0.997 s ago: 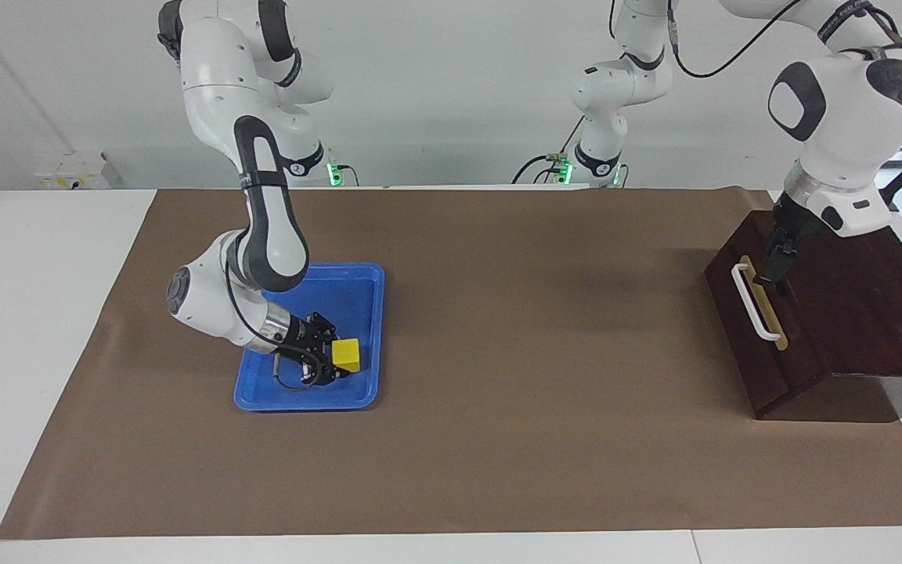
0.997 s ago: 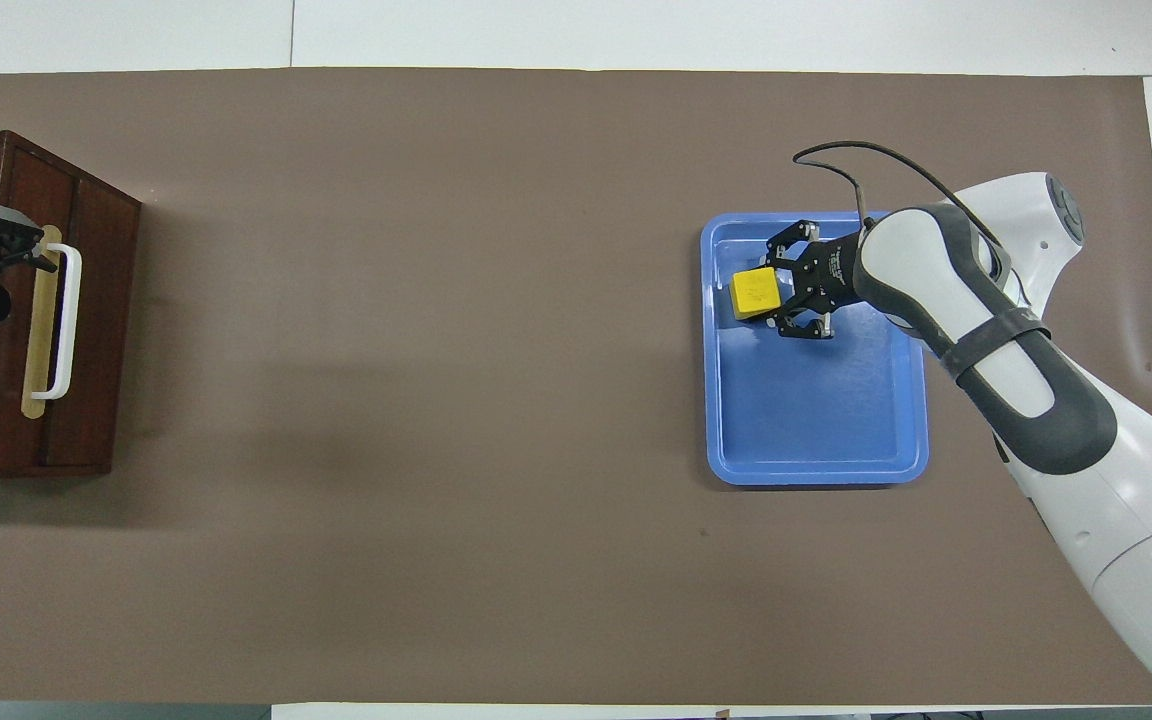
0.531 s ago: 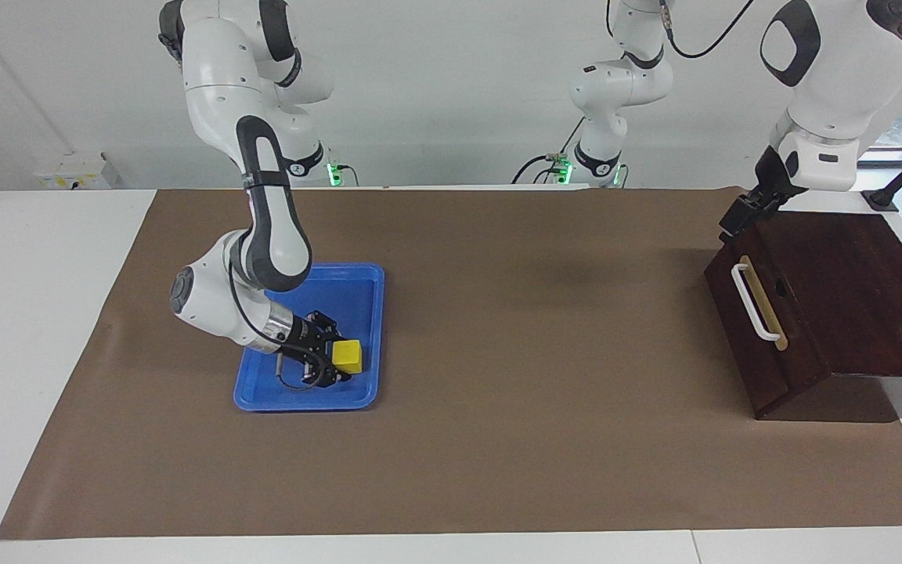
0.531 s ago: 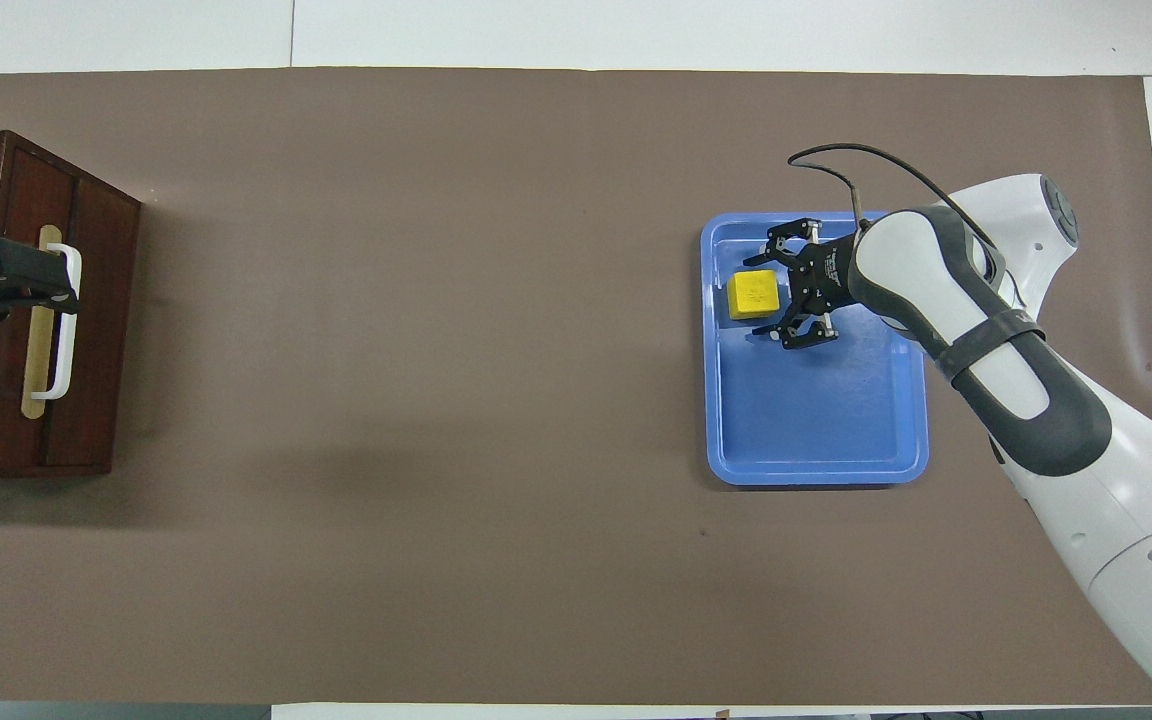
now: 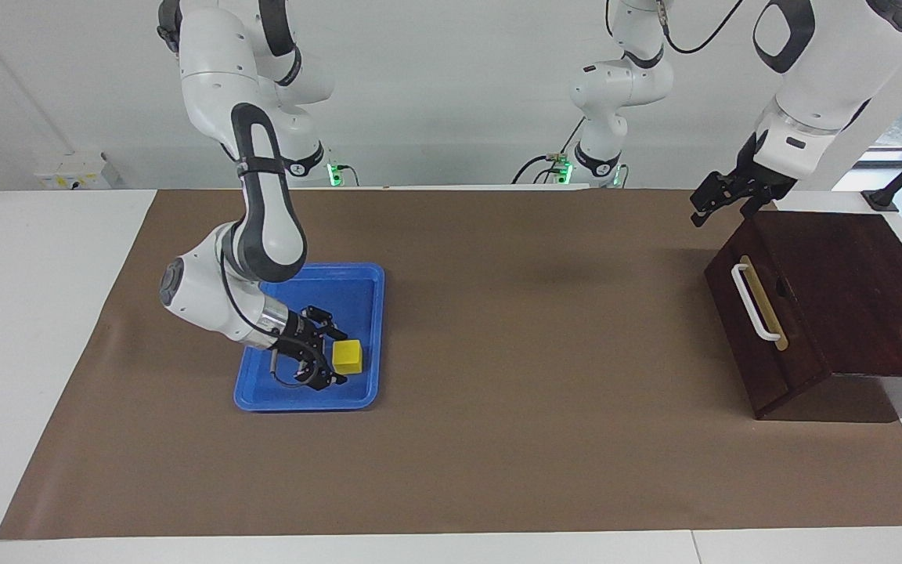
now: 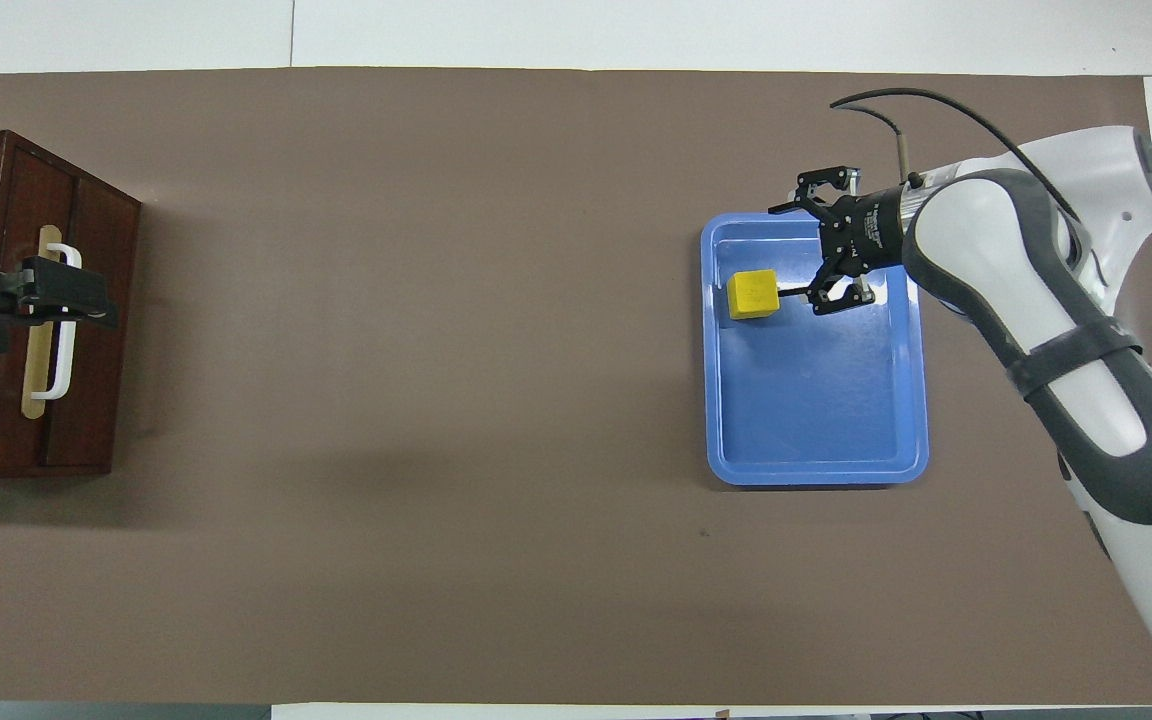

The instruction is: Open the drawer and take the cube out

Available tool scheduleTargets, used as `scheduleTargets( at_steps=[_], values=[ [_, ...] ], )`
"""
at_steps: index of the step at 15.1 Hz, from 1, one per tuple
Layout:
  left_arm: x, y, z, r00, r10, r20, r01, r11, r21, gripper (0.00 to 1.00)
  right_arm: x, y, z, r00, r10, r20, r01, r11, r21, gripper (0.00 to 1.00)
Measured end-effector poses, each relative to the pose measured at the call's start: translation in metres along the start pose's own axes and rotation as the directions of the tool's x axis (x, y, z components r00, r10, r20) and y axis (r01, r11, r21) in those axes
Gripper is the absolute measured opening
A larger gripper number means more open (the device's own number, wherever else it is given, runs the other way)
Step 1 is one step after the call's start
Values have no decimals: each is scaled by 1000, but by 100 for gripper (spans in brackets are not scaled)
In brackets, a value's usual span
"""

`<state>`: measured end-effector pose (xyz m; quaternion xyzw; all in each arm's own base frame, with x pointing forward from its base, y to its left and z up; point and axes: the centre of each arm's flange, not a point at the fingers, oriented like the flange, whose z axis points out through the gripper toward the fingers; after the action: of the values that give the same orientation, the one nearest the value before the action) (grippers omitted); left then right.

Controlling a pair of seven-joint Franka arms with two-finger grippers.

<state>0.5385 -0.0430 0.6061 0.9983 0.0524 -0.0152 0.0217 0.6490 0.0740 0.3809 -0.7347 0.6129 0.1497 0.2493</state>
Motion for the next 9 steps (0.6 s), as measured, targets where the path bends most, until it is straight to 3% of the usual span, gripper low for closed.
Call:
scheduleTargets(
  at_steps=[3, 5, 7, 9],
  values=[
    [2, 6, 1, 999, 41, 1, -41, 999, -1, 100, -30, 1, -56, 982, -143, -122, 143, 990, -4, 100],
    [8, 21, 1, 998, 70, -3, -70, 998, -5, 100, -45, 8, -86, 941, -281, -186, 274, 960, -63, 100],
    [12, 29, 4, 995, 99, 2, -99, 995, -7, 100, -45, 21, -116, 871, -449, -196, 423, 891, -161, 100],
    [12, 31, 9, 993, 120, 16, -120, 993, -6, 100, -34, 35, -153, 770, -618, -160, 567, 777, -274, 100]
  ],
)
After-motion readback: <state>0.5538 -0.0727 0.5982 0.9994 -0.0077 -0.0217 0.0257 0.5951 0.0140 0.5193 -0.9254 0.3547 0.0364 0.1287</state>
